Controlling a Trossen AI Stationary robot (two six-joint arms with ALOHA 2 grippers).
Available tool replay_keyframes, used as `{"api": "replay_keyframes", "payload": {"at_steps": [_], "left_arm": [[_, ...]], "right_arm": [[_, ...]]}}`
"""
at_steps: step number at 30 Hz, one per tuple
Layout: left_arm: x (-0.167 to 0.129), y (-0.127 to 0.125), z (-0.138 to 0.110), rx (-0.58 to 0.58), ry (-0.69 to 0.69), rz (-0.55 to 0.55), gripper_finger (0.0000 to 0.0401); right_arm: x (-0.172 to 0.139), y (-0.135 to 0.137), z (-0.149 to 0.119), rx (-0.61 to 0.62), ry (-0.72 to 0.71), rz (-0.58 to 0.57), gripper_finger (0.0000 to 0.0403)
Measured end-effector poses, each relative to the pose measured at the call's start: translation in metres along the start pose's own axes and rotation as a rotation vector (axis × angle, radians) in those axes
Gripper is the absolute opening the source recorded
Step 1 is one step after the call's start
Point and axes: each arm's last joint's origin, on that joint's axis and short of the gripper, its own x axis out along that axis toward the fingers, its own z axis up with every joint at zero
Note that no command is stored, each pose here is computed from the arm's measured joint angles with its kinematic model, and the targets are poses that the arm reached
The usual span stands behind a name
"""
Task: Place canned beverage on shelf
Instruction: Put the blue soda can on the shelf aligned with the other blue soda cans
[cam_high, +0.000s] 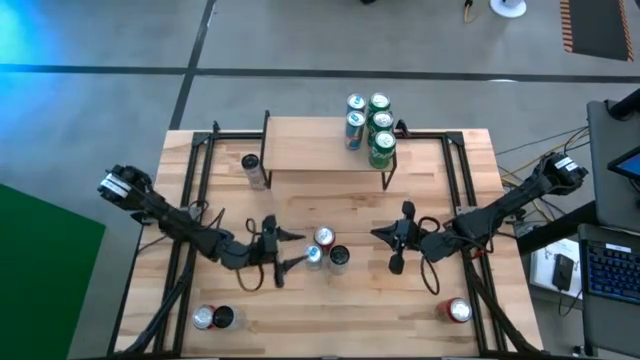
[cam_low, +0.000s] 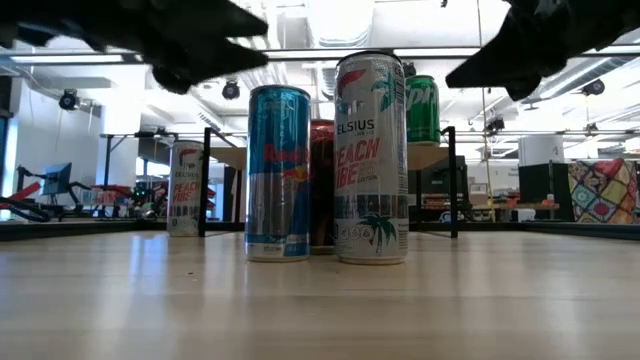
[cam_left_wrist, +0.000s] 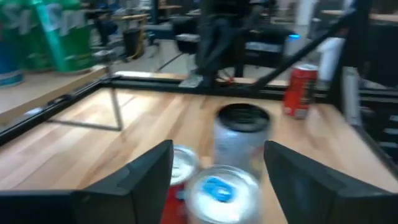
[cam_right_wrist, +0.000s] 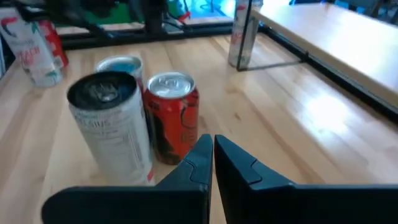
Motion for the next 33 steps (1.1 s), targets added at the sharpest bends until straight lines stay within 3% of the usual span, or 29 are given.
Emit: {"api": "replay_keyframes", "payload": {"at_steps": [4, 9, 20, 33], "left_arm": [[-0.001, -0.009, 0.004, 0.024, -0.016, -0.027, 0.0251], [0.011, -0.016, -0.014, 0.05, 0.024, -0.059, 0.0252], [0.025, -0.023, -0.03, 0.03, -0.024, -0.116, 0.026], [0.032, -0.01, -0.031, -0.004, 0.015, -0.026, 0.0343]], "right_arm": [[0.001, 0.0, -0.001, 0.063, -0.005, -0.028, 0.0009], [0.001, 0.0, 0.0, 0.101, -0.028, -0.073, 0.0009], [0.001, 0.0, -0.002, 0.112, -0.014, -0.076, 0.0009], [0.001, -0.001, -0.003, 0.1, -0.002, -0.08, 0.0009]]}}
